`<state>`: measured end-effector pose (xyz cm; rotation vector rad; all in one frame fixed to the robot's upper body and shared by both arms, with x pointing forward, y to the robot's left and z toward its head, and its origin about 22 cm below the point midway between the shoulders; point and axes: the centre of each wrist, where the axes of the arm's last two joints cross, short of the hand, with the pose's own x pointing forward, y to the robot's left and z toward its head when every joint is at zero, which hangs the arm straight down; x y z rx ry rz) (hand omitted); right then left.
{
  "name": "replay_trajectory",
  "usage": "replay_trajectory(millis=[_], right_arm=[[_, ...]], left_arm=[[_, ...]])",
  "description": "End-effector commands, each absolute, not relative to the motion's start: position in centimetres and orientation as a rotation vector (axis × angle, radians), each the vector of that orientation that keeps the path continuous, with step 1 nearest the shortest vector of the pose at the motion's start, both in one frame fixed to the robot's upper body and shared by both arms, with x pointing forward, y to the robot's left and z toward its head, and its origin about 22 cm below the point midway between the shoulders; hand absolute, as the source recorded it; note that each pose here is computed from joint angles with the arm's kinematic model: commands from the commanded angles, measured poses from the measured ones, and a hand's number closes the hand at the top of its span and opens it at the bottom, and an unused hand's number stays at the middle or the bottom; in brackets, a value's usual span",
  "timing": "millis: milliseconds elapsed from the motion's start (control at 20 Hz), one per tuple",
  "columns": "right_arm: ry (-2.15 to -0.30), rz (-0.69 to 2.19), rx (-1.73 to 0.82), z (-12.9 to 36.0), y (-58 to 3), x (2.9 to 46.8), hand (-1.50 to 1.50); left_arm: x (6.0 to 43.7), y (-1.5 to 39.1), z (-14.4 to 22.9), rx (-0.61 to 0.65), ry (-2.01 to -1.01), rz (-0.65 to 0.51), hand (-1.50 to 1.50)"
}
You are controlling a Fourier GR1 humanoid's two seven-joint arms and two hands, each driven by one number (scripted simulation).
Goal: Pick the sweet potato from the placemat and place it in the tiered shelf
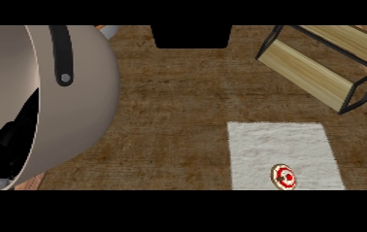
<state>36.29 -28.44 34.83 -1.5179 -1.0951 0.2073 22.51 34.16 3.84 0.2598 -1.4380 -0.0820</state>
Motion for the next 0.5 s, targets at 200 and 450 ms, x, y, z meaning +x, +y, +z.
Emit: replay_trajectory(millis=[200,450], right_arm=[[-1.044,0.156,-1.48,31.2,-32.7,38.5,1.5],[-1.01,0.014,-1.486,30.3,-34.6,39.3,-1.5]], left_arm=[[23.1,34.6,1.3,0.278,-1.344,-0.042,0.0],[23.4,34.4,1.6,0.258,-1.345,-0.028,0.0]])
